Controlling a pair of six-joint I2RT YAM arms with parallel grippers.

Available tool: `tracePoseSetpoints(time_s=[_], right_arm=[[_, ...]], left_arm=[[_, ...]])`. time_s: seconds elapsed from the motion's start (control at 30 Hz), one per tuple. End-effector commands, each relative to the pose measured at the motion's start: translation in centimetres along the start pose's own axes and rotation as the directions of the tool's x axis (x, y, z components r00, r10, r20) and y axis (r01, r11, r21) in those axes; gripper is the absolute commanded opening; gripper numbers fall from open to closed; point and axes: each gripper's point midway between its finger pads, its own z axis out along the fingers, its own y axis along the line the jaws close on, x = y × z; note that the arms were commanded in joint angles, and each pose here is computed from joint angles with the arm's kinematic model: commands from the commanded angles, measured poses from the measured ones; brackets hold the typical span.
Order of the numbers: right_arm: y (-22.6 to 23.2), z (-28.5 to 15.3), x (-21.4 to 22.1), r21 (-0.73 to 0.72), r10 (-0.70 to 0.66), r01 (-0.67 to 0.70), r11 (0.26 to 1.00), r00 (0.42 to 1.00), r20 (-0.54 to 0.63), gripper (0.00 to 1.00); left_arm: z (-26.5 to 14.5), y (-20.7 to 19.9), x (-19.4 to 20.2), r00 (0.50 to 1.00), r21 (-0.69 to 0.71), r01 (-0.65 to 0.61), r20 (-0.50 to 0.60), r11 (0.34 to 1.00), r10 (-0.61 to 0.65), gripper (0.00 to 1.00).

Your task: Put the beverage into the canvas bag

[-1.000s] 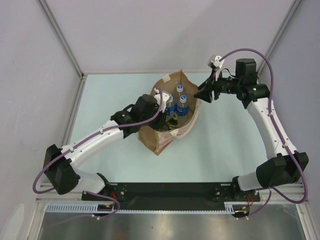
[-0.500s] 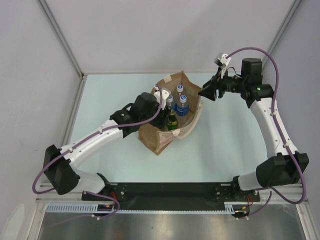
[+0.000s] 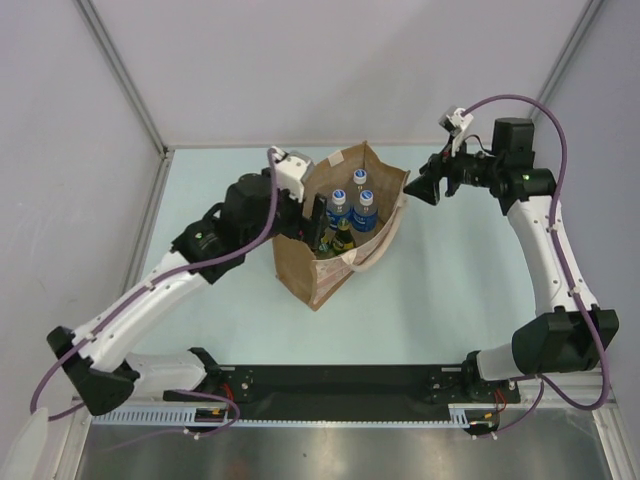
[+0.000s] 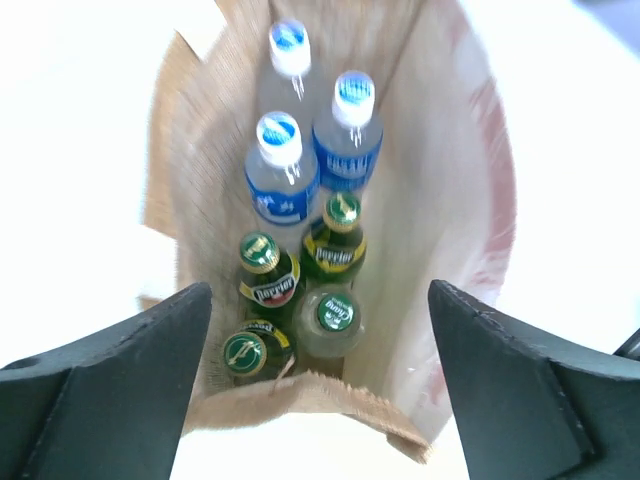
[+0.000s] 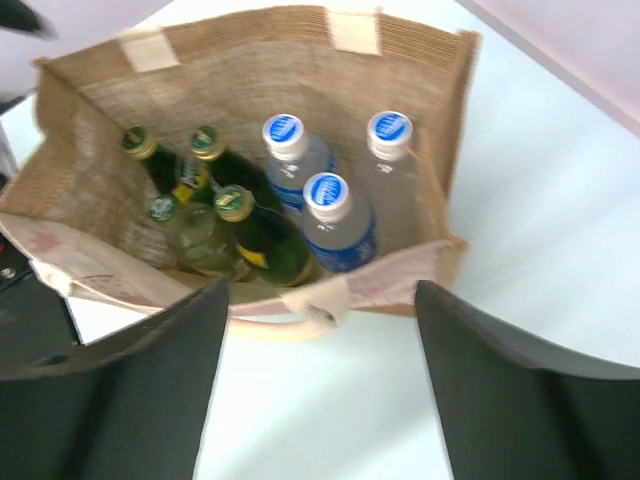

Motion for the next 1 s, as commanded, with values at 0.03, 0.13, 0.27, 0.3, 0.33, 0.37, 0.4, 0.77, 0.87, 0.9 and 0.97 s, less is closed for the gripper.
tracePoseSetpoints(time_s=[0.03, 0.13, 0.27, 0.3, 0.33, 0.37, 0.4, 0.77, 0.87, 0.9, 0.97], right_arm=[[-1.2, -3.0, -2.4, 0.138, 0.009, -0.014, 0.990, 0.999, 0.042, 0.90], [-4.3, -5.5, -2.4, 0.291, 0.066, -0.085, 0.953, 0.995, 0.073, 1.00], [-8.4, -9.5, -3.0, 0.493, 0.191, -0.268, 0.827, 0.961, 0.201, 1.00], [-10.0, -11.2, -2.8, 0.582, 0.198, -0.297, 0.757, 0.953, 0.228, 1.00], [-10.9, -12.2, -2.8, 0.627, 0.210, -0.329, 0.706, 0.943, 0.259, 1.00], [-11.3, -13.3, -3.1, 0.665, 0.210, -0.358, 0.656, 0.932, 0.294, 1.00], [-12.4, -14.8, -2.9, 0.736, 0.192, -0.360, 0.574, 0.932, 0.306, 1.00], [-12.6, -19.6, -3.7, 0.861, 0.114, -0.342, 0.376, 0.940, 0.323, 1.00], [-11.9, -19.5, -4.1, 0.852, 0.107, -0.329, 0.407, 0.944, 0.313, 1.00], [-11.8, -19.4, -4.0, 0.852, 0.109, -0.328, 0.409, 0.944, 0.311, 1.00], [-11.5, -19.6, -4.3, 0.856, 0.088, -0.304, 0.419, 0.951, 0.296, 1.00]], left_arm=[[-5.4, 2.2, -5.6, 0.971, -0.069, 0.157, 0.190, 0.985, -0.142, 0.99], [-8.2, 4.0, -6.6, 0.943, -0.116, 0.241, 0.263, 0.964, -0.204, 1.00], [-12.5, 7.3, -7.3, 0.920, -0.236, 0.298, 0.329, 0.925, -0.212, 1.00], [-13.7, 7.9, -7.5, 0.914, -0.257, 0.306, 0.350, 0.917, -0.206, 1.00], [-14.5, 8.7, -7.6, 0.911, -0.292, 0.310, 0.363, 0.905, -0.195, 1.00], [-15.2, 9.0, -7.5, 0.911, -0.307, 0.311, 0.364, 0.899, -0.191, 1.00], [-15.7, 9.4, -7.4, 0.910, -0.323, 0.314, 0.369, 0.893, -0.187, 1.00], [-18.5, 10.2, -6.5, 0.905, -0.360, 0.318, 0.391, 0.877, -0.168, 1.00], [-18.8, 10.3, -6.4, 0.904, -0.364, 0.320, 0.392, 0.875, -0.168, 1.00], [-18.8, 10.3, -6.4, 0.904, -0.362, 0.318, 0.393, 0.876, -0.166, 1.00], [-18.9, 10.3, -6.4, 0.904, -0.363, 0.318, 0.394, 0.876, -0.165, 1.00]])
